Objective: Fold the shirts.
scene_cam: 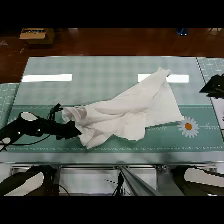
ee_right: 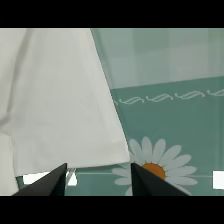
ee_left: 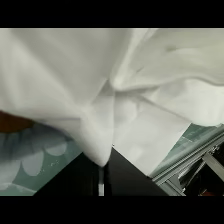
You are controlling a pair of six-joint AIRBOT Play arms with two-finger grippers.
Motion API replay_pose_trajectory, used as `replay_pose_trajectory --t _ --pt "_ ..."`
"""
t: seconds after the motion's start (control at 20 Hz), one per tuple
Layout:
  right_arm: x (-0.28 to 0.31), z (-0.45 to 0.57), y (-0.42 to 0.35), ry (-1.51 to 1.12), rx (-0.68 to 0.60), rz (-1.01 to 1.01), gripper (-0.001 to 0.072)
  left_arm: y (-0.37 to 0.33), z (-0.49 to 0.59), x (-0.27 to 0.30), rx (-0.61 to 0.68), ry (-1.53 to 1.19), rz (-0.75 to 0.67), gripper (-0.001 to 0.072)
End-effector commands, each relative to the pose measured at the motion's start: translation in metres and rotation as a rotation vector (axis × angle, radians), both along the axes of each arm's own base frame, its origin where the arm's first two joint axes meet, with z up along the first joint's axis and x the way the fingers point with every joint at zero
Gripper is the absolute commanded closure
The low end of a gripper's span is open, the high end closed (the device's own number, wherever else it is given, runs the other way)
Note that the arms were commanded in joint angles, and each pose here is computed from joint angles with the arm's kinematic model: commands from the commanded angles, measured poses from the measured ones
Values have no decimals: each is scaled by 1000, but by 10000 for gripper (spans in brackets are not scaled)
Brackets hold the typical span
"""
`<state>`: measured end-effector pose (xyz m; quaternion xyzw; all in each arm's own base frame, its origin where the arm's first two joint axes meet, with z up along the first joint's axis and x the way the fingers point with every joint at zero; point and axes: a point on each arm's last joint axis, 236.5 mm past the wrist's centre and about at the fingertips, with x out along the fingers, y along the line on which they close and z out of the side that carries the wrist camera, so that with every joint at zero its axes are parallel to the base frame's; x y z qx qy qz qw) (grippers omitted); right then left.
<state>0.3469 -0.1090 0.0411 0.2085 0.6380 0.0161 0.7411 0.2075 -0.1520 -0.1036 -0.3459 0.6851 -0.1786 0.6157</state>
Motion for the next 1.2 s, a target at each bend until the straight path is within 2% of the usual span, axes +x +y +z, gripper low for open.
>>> replay_pose_trajectory --t 0.0,0.05,0.1,0.2,0.35,0.45,0.55,0.75,0.8,0.9,1.05,1.15 --pt "-31 -31 -6 71 58 -64 225 -9 2 -5 -34 3 -34 678" --pt "-37 -44 -3 65 113 -105 217 -9 3 -6 -37 4 -36 678" --pt "-40 -54 1 54 176 -147 171 -10 3 -6 -40 6 -37 678" --pt "-43 -72 9 37 251 -206 157 -10 3 -6 -41 7 -38 678" --pt "-53 -102 19 64 260 -247 157 -10 3 -6 -41 7 -38 678" --pt "-55 -118 27 63 285 -296 122 -10 3 -6 -40 4 -40 678" --pt "-55 -132 38 57 317 -347 122 -9 3 -5 -38 1 -38 678" --pt "-44 -151 62 30 284 -335 138 -6 2 5 -19 -32 -24 678" --pt "-30 -150 70 -5 280 -332 257 -6 5 10 -19 -52 -30 678" --pt "1 -136 86 -92 321 -356 675 -5 15 26 -19 -100 -39 678" --pt "39 -79 98 -239 392 -230 689 -2 63 75 -19 -285 -65 679" --pt "56 -12 101 -373 375 -63 689 6 130 114 -14 -478 -68 679"
